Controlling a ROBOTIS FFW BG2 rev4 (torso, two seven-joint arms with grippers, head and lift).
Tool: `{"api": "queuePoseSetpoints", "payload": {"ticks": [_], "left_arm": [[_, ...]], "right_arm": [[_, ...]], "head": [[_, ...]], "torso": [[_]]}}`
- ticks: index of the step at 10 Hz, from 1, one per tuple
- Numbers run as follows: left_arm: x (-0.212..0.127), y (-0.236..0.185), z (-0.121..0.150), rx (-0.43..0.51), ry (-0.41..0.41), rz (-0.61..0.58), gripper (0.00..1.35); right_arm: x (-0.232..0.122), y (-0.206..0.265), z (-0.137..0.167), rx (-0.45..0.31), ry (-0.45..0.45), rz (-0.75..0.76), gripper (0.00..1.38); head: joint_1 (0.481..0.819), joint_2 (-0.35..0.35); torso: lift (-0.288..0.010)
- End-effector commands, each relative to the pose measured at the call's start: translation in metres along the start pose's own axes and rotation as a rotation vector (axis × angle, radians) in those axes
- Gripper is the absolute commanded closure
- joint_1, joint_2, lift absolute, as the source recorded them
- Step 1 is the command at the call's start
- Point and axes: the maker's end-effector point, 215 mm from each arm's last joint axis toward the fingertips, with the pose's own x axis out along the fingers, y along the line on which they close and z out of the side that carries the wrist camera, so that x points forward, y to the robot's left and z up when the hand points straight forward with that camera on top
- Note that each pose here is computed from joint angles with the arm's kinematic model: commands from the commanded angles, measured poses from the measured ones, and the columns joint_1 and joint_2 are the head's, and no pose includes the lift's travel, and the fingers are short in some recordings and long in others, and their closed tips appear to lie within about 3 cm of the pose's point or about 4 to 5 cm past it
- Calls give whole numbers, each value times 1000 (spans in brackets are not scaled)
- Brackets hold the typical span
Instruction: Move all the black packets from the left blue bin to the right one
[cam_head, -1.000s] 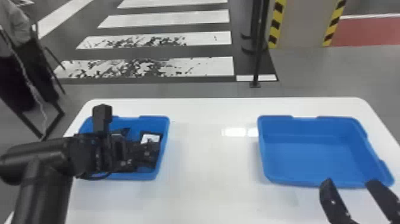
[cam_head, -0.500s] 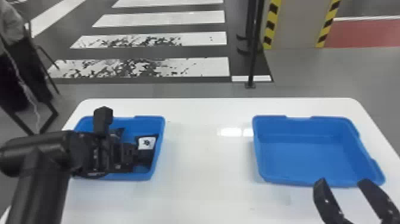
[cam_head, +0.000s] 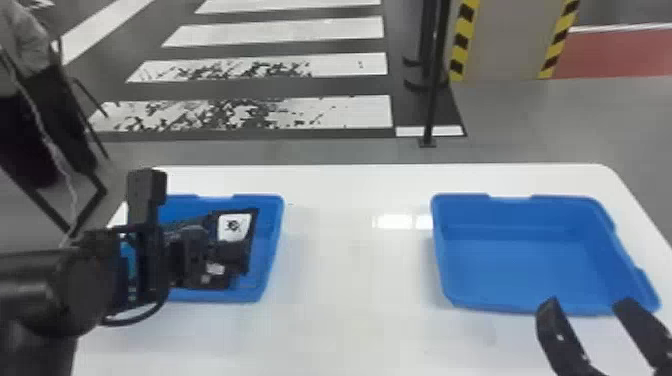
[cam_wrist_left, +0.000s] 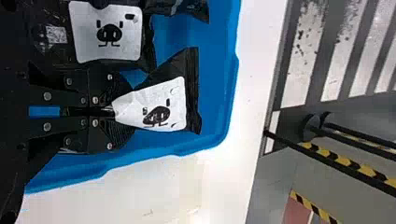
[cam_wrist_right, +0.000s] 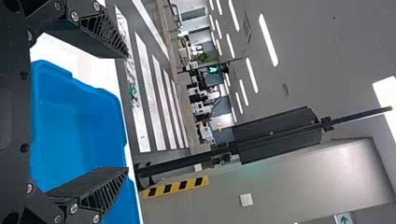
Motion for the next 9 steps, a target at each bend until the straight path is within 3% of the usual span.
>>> {"api": "queuePoseSetpoints", "payload": {"ticks": [1,3,4,6,9], "left_arm": [[-38,-34,11,98,-74,-19,1214],[-48,-110,-7,153,-92,-206,1214],[-53,-142,-19,162,-89,-279,1213],[-58,-205,-38,192,-66,-431,1214],[-65,-261,-46,227,-49,-568,1213]], "right_arm": [[7,7,7,5,-4,30,174],[19,22,12,51,19,88,180],[28,35,11,112,46,140,182],[49,70,0,188,136,294,183],[67,100,-17,269,225,420,183]], "head": [[695,116],[695,96],[695,53],[695,2],[695,-52]], "torso": [[-138],[-138],[-138],[-138],[-138]]}}
